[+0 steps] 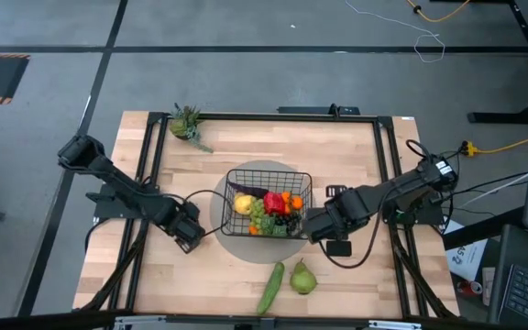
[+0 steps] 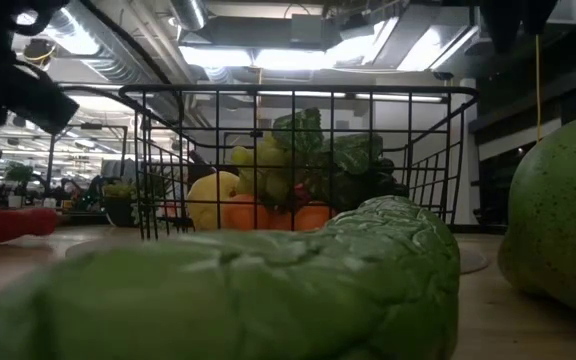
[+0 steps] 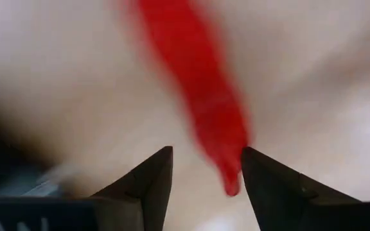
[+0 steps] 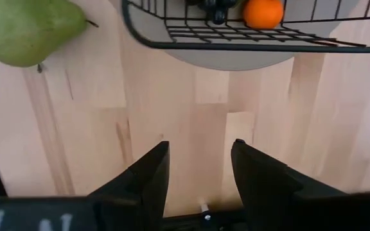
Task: Build produce basket
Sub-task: Put the red chili pepper into the black wire basket
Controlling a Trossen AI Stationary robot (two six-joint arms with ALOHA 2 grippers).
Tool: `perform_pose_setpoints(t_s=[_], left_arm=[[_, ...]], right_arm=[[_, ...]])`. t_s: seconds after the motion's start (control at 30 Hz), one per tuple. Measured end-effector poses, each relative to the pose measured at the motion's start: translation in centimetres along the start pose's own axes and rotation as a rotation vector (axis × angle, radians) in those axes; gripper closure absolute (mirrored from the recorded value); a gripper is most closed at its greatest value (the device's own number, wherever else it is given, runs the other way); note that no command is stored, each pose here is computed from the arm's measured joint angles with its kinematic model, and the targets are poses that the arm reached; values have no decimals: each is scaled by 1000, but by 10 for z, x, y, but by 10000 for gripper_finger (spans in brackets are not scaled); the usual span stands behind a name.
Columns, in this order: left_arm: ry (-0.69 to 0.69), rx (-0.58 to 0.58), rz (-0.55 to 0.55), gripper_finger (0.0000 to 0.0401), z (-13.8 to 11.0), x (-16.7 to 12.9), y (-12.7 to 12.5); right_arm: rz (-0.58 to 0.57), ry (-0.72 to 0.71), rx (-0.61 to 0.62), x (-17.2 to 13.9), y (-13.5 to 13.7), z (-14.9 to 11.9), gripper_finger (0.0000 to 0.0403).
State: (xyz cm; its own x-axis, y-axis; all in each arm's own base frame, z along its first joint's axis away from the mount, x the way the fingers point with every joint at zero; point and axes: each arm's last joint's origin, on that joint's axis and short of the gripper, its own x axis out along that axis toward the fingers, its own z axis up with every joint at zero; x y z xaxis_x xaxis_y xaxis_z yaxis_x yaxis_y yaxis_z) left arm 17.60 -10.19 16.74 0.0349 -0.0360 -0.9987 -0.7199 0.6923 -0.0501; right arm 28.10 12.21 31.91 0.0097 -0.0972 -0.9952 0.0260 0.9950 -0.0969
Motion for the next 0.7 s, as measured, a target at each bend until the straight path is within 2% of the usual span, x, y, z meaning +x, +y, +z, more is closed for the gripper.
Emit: perform_pose_setpoints(t_s=[0.1,0.27,0.43,0.7], left_arm=[[-27,4,-50,222,0,9,1],[-62,-11,-26,222,1,17,7],[-73,-78,-4,222,3,27,16],[-112,-84,21,222,3,31,20]], right_arm=[[2,-4,-15,0,5,-2,234],[6,-13,-1,-1,8,-2,234],[10,-28,31,-1,8,-1,234],[24,-55,27,-1,9,2,234]])
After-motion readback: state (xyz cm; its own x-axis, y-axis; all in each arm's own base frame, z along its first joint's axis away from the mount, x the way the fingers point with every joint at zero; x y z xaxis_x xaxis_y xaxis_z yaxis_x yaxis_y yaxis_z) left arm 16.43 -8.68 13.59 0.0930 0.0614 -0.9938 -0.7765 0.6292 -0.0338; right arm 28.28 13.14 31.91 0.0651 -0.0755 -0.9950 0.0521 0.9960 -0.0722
